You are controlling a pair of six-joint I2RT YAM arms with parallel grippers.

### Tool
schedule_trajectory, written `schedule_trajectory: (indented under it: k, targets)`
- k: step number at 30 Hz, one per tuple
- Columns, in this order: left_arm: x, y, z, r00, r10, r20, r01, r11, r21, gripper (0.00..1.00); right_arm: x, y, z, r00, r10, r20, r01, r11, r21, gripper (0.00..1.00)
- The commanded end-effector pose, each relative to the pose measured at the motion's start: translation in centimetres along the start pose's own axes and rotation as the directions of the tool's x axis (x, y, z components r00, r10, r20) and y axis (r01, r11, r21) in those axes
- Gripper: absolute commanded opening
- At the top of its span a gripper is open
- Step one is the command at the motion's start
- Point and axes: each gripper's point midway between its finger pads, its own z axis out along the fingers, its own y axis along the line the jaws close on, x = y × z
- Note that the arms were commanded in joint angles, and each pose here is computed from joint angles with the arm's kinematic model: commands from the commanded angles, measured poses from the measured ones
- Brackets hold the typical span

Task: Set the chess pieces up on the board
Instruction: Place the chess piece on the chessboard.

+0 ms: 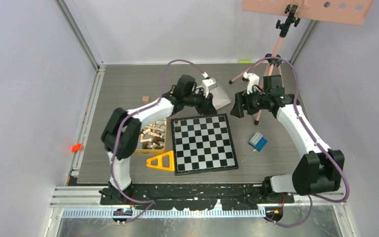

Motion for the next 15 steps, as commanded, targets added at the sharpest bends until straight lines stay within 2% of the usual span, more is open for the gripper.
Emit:
schedule_trajectory:
  k: [1, 7, 15]
  targets:
    - [-2.9, 0.7, 3.4, 0.993, 0.097, 0.068, -0.101, 0.993, 0.058, 0.03, 0.3, -1.8, -3.1, 0.996, -0.053, 0.071, 0.046, 0.994, 0.098, 0.79]
    - [-1.8, 2.0, 7.7, 0.998, 0.050, 0.039, -0.053, 0.996, 0.074, 0.02, 1.9, -3.4, -4.3, 0.993, 0.015, 0.118, -0.032, 0.990, 0.139, 0.79]
    - [0.1, 3.3, 9.7, 0.999, -0.031, 0.017, 0.030, 0.999, 0.039, 0.04, 2.3, -4.0, -4.5, 0.989, 0.054, 0.136, -0.072, 0.988, 0.134, 0.79]
